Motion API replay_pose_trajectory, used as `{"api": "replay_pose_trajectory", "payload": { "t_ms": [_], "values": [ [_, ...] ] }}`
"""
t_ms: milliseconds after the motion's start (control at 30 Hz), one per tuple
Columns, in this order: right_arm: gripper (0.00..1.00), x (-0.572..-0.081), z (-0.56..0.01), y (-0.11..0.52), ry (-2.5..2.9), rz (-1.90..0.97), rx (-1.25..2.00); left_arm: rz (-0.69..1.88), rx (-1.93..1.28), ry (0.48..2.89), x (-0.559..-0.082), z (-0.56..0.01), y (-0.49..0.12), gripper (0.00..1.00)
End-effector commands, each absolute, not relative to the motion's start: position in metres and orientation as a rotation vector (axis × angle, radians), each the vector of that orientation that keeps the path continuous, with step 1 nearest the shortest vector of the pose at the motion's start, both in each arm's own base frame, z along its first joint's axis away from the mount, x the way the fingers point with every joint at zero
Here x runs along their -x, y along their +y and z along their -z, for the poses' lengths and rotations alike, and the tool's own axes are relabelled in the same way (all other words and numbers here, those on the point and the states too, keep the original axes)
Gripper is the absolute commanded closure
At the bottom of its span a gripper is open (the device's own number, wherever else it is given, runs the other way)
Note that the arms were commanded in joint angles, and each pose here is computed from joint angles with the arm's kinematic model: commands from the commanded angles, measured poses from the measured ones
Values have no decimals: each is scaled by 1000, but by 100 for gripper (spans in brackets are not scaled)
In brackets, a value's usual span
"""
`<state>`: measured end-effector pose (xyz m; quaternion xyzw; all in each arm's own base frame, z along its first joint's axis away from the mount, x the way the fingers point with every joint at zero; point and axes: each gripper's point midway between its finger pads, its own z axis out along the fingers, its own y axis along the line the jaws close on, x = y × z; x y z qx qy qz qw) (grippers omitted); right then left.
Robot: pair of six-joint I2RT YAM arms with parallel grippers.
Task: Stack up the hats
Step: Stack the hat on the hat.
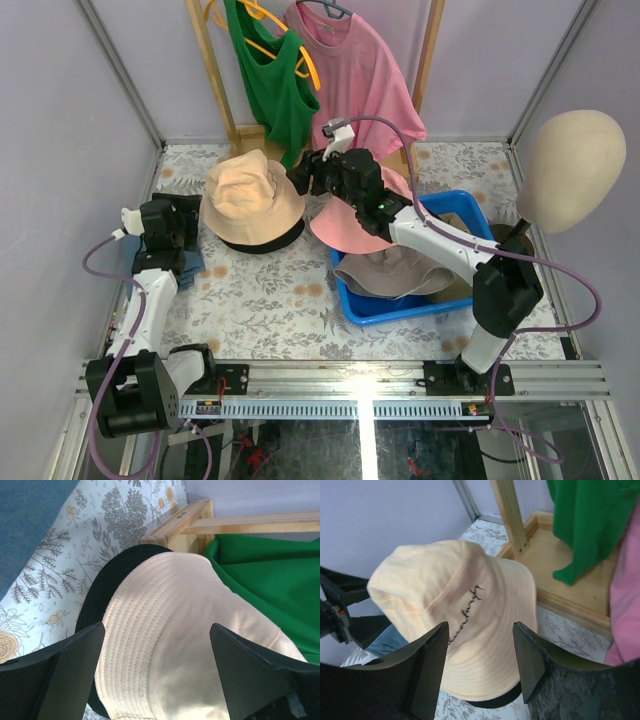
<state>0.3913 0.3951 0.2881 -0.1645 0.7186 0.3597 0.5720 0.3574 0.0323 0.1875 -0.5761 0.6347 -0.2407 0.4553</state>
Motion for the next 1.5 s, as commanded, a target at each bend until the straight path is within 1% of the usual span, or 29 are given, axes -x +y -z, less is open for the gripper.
{"api": "replay_pose_trajectory", "payload": {
  "t_ms": [0,333,567,1033,1300,1400,1467],
  "values": [
    [39,-399,-297,384,1716,-848,288,635,1457,1459,-363,-191,41,14],
    [42,-414,-266,393,1867,-954,181,706,1531,1367,-363,-167,50,12],
    [43,-427,-250,401,1935,-1026,109,800,1496,1308,-371,-167,49,12],
    [42,-452,-225,401,1979,-1255,-48,892,1449,1317,-384,-158,40,14],
    [41,-461,-216,403,1998,-1338,-89,915,1428,1314,-384,-158,37,21],
    [41,-462,-212,406,2008,-1367,-94,914,1421,1310,-382,-158,37,27],
    [41,-461,-208,410,2016,-1388,-99,920,1416,1307,-380,-158,36,33]
  ]
}}
